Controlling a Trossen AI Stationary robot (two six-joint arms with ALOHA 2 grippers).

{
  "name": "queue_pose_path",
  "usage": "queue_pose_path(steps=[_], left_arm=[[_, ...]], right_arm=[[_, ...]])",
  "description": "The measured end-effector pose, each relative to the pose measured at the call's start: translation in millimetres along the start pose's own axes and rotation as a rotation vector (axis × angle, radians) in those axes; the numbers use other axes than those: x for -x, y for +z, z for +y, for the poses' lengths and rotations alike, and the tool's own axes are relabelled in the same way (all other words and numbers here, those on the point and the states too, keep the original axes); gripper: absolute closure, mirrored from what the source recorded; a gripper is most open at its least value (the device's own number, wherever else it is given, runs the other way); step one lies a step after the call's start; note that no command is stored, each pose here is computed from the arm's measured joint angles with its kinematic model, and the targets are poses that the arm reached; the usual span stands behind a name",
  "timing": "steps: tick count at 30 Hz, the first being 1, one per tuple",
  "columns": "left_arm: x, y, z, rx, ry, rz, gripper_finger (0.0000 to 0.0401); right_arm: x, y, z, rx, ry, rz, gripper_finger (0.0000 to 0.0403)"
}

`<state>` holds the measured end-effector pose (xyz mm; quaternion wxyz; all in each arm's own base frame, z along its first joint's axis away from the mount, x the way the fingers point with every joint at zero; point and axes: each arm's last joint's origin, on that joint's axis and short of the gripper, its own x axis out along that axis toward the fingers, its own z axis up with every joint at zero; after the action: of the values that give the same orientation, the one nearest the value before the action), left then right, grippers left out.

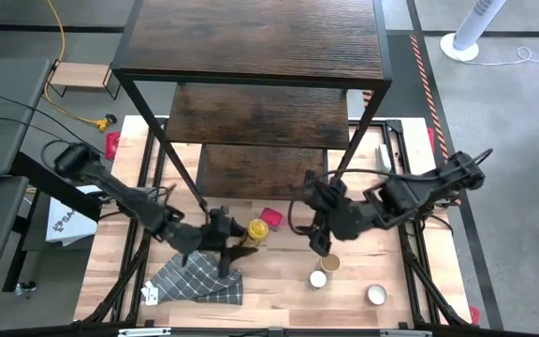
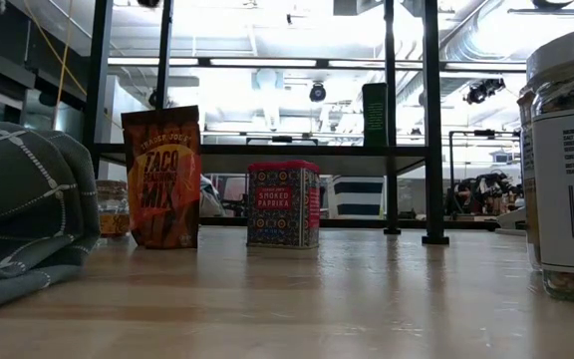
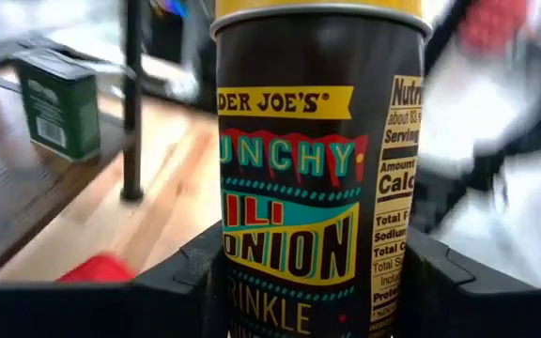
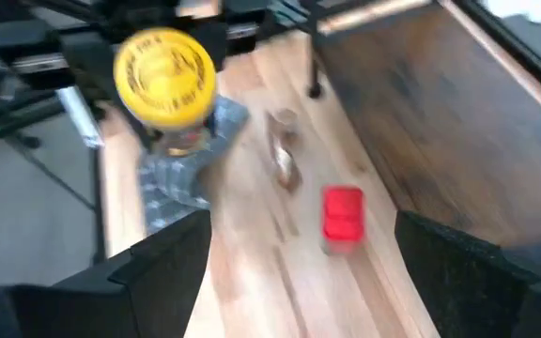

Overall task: Shelf spices
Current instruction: Put the yellow seasoning bottle on the shelf

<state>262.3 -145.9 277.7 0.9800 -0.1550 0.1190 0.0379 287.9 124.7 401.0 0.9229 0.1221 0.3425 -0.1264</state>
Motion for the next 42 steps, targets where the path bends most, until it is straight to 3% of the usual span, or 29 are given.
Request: queue_pose_path(steps=[4, 6, 12, 15, 19, 27, 32, 37, 42], left_arm=[[-37.4, -20.0, 10.8, 0.146, 0.120, -0.243, 0.0212], [-62.6, -24.9, 18.6, 0.153, 0.176, -0.301, 0.0212], [-127.2, -27.5, 39.5, 0.073, 0.436, -0.322, 0.0212], [-139.1, -21.5, 51.0, 0.026, 0.583, -0.335, 0.0212], [-142.0, -19.0, 66.6, -0.013, 0.701, -0.324, 0.0212], [-153.7, -34.5, 103.2, 0.034, 0.780, -0.284, 0.0212], [-161.4, -40.9, 110.7, 0.052, 0.798, -0.311, 0.0212], [-164.4, -39.9, 109.2, 0.094, 0.742, -0.347, 0.0209], [-164.3, -39.6, 108.0, 0.095, 0.727, -0.344, 0.0107]], right_arm=[[13.2, -16.7, 3.6, -0.054, -0.112, -0.008, 0.0070], [18.3, -24.2, 5.3, -0.107, -0.170, -0.034, 0.0069], [28.8, -38.1, 9.1, -0.249, -0.241, -0.094, 0.0069], [31.0, -41.2, 11.1, -0.261, -0.234, -0.086, 0.0069], [31.7, -42.6, 12.5, -0.262, -0.222, -0.073, 0.0069], [31.5, -41.9, 12.2, -0.247, -0.238, -0.099, 0.0069], [31.5, -41.7, 12.1, -0.240, -0.241, -0.104, 0.0069], [31.4, -41.7, 12.1, -0.223, -0.244, -0.105, 0.0069], [31.4, -41.6, 12.2, -0.194, -0.245, -0.102, 0.0069]])
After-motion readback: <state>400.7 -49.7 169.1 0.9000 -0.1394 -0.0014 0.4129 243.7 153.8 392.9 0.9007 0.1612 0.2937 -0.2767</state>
